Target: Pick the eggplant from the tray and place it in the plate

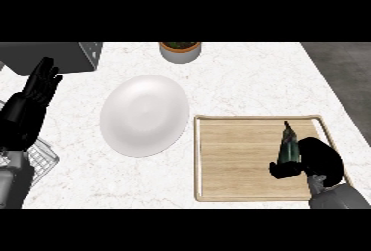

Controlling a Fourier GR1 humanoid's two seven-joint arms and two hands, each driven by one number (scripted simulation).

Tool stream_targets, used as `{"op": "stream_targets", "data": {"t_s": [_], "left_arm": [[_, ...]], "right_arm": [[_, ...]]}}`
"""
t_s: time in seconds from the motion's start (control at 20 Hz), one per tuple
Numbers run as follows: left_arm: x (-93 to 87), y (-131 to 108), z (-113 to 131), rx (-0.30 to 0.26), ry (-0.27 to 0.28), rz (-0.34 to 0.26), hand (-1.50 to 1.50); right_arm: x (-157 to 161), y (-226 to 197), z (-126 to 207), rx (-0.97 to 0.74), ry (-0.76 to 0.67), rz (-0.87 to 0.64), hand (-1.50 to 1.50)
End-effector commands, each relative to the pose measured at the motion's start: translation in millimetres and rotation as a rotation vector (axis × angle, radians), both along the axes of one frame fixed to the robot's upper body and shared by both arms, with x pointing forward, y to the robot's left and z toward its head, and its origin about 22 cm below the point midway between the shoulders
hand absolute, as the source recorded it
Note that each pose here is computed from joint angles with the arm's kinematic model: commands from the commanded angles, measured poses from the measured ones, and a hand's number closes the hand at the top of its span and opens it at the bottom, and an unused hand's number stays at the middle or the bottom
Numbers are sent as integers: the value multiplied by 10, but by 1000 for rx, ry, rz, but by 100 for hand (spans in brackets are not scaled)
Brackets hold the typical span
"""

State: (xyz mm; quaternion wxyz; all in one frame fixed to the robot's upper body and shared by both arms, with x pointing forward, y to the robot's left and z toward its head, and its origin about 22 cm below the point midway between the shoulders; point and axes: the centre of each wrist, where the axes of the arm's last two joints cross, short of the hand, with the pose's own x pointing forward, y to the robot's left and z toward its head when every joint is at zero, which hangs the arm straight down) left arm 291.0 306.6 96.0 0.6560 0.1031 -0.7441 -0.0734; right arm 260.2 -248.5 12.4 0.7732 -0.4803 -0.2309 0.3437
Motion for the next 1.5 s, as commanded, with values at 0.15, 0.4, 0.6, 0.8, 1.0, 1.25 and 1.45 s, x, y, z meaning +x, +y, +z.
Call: {"op": "stream_targets", "data": {"t_s": [0.15,0.4,0.6,0.8,1.0,1.25,1.45], "left_arm": [[-78,69,-65,3,17,24,0],[-77,-25,-96,-3,4,-1,0],[-21,-25,49,0,-17,-41,0],[-17,-57,53,-1,-26,-52,0],[-8,-156,41,-9,-19,-92,0],[66,-298,72,-3,-41,-127,0],[85,-387,117,-8,-56,-161,0]], "right_arm": [[-478,599,77,-60,-216,-148,150],[-730,1129,510,-12,-477,-50,150],[-888,1592,880,62,-689,-19,150],[-1103,1843,1070,72,-819,-4,150],[-1109,1990,1096,31,-826,47,150],[-846,2054,1086,37,-851,53,150],[-536,2079,1140,61,-867,32,150]]}}
